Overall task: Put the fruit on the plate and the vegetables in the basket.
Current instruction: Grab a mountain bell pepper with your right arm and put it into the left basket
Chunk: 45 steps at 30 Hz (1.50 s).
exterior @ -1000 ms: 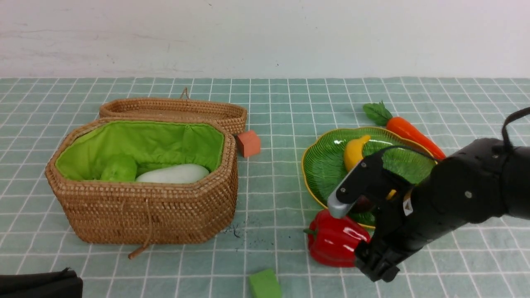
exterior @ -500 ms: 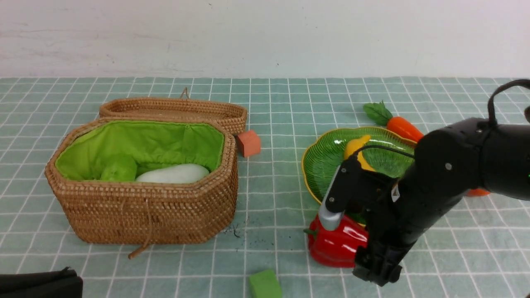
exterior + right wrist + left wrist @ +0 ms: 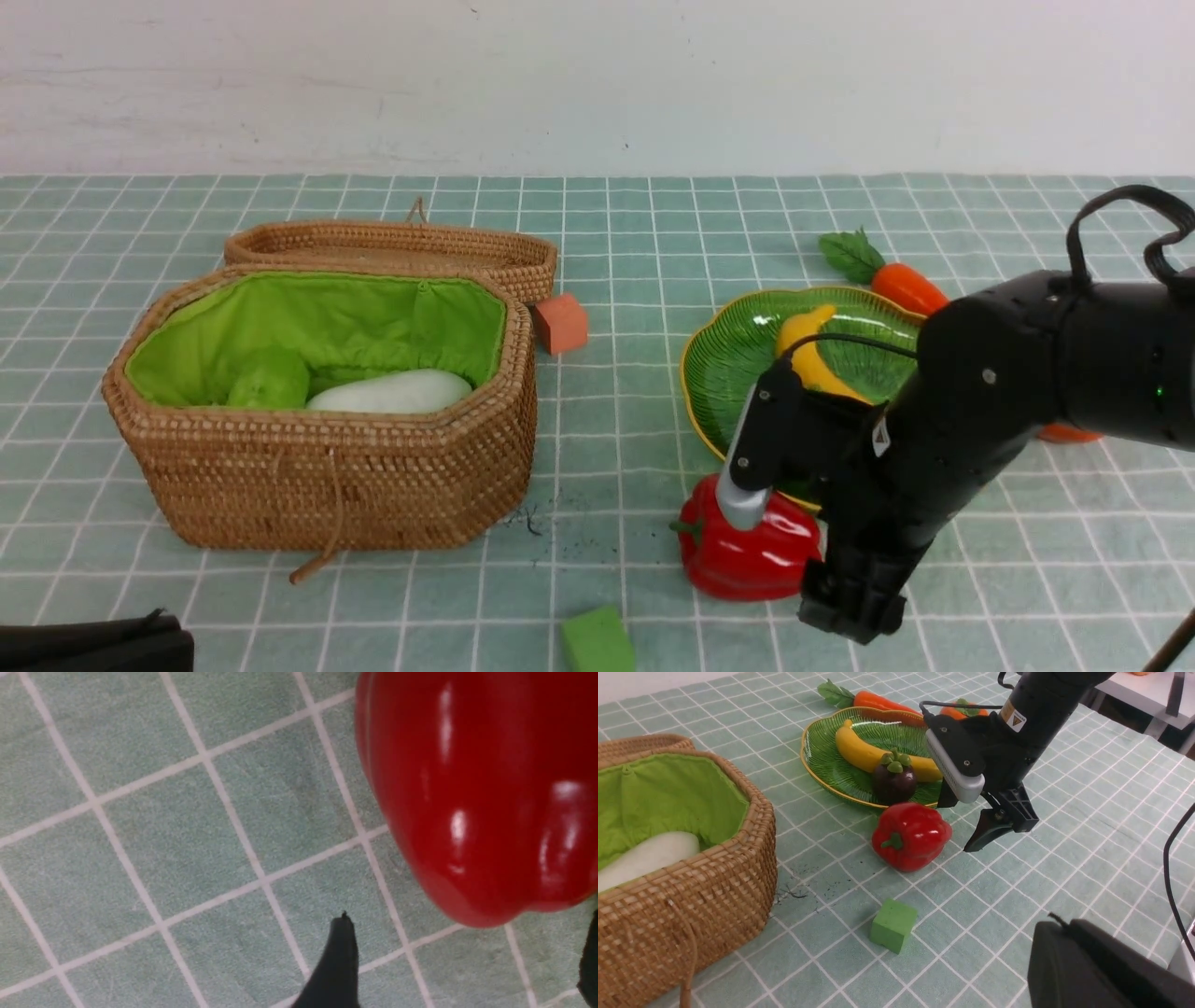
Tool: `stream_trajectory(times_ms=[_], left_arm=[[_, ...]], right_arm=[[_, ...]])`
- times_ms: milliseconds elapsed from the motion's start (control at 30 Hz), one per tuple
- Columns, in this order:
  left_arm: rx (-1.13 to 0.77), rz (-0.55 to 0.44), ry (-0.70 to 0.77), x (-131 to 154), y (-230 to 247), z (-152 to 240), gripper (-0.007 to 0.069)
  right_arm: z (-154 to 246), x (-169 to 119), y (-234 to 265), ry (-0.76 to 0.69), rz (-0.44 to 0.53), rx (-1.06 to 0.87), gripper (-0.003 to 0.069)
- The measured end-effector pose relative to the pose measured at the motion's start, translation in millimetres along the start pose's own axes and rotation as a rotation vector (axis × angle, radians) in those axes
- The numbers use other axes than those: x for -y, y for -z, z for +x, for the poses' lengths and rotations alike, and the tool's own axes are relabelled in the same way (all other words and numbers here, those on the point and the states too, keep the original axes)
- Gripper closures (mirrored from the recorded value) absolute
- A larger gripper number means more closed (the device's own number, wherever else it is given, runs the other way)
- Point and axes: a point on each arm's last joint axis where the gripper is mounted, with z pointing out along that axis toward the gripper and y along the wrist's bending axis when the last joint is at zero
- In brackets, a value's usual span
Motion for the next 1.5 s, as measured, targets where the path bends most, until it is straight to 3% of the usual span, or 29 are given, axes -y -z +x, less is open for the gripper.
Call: stream_trajectory(times_ms=[433,767,1067,1500], left_arm=[[0.009,0.001,0.0,0,0,-1,0.0622],[0.009,0.0,-0.001,0,0,-1,0.0621],[0.01,-0.024,-0.034,-2,0,-1,0.062],[0.01,-0.026,-0.038,-2,0,-1,0.062]], right_arm=[[-6,-3,40,0.01,0.088,0.109,0.0026],[-9,-5,40,-0.053,0.06,0.141,0.0044],[-8,-3,14,-0.048,0.026,0.082,0.0044],[-11,7,-11,-0.005,0.09,0.086,0.0046]])
